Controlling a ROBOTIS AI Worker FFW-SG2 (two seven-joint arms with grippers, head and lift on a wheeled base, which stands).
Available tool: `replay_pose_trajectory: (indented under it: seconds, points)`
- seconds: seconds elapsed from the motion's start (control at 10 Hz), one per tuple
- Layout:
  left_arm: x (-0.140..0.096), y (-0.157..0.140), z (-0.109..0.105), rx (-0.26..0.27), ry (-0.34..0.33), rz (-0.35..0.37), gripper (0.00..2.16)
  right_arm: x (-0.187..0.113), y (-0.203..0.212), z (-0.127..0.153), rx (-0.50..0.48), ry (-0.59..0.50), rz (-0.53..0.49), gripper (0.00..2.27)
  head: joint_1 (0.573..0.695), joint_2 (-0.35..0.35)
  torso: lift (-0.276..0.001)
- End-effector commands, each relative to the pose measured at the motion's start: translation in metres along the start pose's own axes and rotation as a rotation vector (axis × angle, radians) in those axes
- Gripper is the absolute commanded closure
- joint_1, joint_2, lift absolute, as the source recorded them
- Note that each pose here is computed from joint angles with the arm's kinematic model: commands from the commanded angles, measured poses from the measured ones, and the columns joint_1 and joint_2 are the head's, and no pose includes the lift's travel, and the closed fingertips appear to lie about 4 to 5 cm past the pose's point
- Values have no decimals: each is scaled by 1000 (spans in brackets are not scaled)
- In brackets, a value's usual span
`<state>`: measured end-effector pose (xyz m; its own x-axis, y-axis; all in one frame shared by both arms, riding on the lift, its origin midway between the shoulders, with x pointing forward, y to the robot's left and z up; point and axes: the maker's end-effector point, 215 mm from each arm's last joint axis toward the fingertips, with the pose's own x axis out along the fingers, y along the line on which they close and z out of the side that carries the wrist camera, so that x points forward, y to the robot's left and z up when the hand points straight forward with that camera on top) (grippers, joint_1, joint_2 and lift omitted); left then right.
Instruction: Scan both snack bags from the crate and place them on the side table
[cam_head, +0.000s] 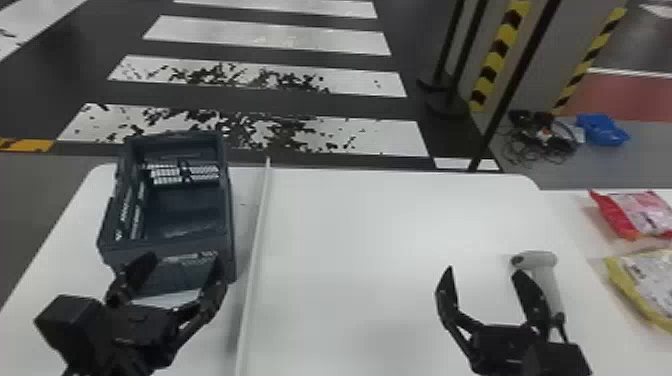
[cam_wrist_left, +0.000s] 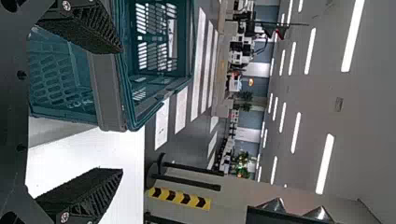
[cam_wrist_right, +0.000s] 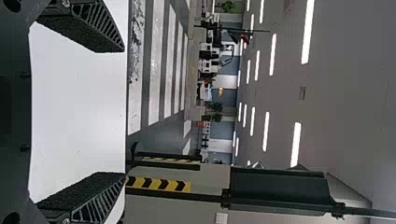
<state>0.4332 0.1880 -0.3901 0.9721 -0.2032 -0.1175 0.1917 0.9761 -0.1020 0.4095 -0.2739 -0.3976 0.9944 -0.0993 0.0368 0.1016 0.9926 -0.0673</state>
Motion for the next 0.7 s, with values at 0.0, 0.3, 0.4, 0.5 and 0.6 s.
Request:
replay_pose_trajectory:
  seconds: [0.0,0.3,0.4,0.5,0.6]
  points:
    - [0,-1,0,1,1,-3,90,0,0,0,0,0,0,43,695,-115,-95]
    - [-1,-2,4,2,-4,-6,90,-1,2,0,2,1,2,43,695,-115,-95]
    - [-2,-3,4,3,-4,-7,90,-1,3,0,3,1,4,43,695,-115,-95]
    - [-3,-2,2,3,-1,-5,90,-2,3,-2,3,5,5,46,695,-115,-95]
    - [-3,-2,2,3,-1,-5,90,-2,4,-2,4,5,6,49,695,-113,-95]
